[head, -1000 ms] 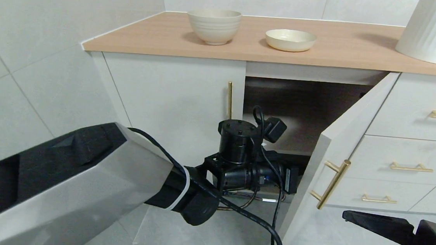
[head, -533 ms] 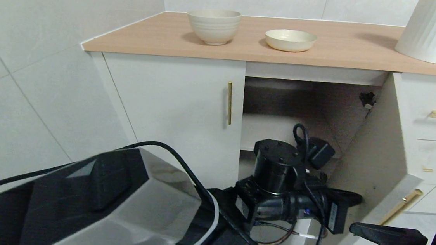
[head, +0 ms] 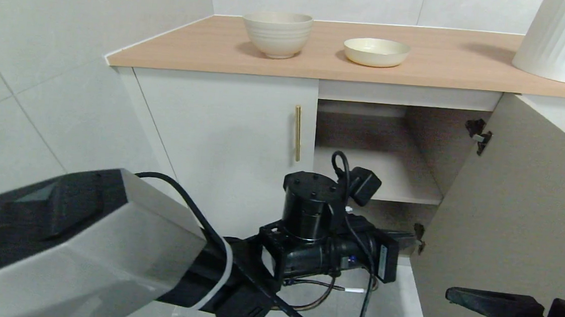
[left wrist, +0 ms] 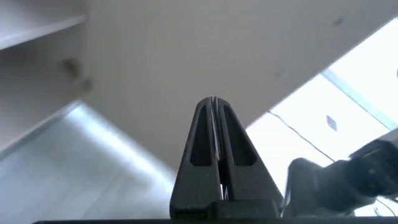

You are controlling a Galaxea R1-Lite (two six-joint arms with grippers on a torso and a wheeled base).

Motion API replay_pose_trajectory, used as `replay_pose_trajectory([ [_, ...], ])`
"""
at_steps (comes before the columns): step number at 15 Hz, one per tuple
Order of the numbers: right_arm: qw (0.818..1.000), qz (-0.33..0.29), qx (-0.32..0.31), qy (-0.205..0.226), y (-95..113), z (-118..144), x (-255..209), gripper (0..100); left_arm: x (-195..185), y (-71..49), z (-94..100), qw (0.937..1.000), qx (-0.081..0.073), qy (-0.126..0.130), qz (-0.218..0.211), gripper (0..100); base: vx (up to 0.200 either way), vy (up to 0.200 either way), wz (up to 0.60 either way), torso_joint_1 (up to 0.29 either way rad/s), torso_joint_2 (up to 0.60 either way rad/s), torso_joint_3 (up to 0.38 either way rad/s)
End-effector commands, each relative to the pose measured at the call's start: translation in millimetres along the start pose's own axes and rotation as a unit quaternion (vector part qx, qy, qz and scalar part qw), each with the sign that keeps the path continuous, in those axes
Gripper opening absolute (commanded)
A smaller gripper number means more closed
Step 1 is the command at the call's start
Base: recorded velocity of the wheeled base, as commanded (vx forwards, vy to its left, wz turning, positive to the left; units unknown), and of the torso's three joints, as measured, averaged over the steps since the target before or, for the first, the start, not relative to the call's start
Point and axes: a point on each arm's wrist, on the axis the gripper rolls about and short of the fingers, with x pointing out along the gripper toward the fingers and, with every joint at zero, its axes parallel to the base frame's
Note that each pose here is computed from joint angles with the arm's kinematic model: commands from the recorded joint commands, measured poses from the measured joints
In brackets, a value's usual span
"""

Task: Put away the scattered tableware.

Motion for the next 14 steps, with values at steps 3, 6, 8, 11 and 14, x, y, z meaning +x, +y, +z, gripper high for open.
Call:
replay_pose_trajectory([
  [3,0.996,-0.082,0.023,0.03,-44.7,-1.3,35.1,100,-82.2,3.0,27.8,0.9983,-0.004,-0.022,0.053,0,0.0,0.0,0.0,0.0,0.0,0.0],
  [6,0.988,-0.144,-0.007,0.05,-92.0,-1.0,69.5,100,-151.6,-1.3,56.9,0.9928,-0.011,-0.047,0.109,0,0.0,0.0,0.0,0.0,0.0,0.0],
  [8,0.975,-0.208,-0.048,0.069,-125.6,-4.5,97.8,100,-202.2,-14.1,73.1,0.9863,-0.026,-0.047,0.156,0,0.0,0.0,0.0,0.0,0.0,0.0],
  [11,0.946,-0.312,-0.073,0.046,-161.4,9.6,140.7,100,-266.4,-30.9,80.6,0.9713,-0.011,-0.035,0.235,0,0.0,0.0,0.0,0.0,0.0,0.0],
  [14,0.936,-0.339,-0.061,0.066,-163.9,22.6,147.8,100,-297.1,-40.4,74.9,0.9606,-0.004,-0.054,0.273,0,0.0,0.0,0.0,0.0,0.0,0.0],
])
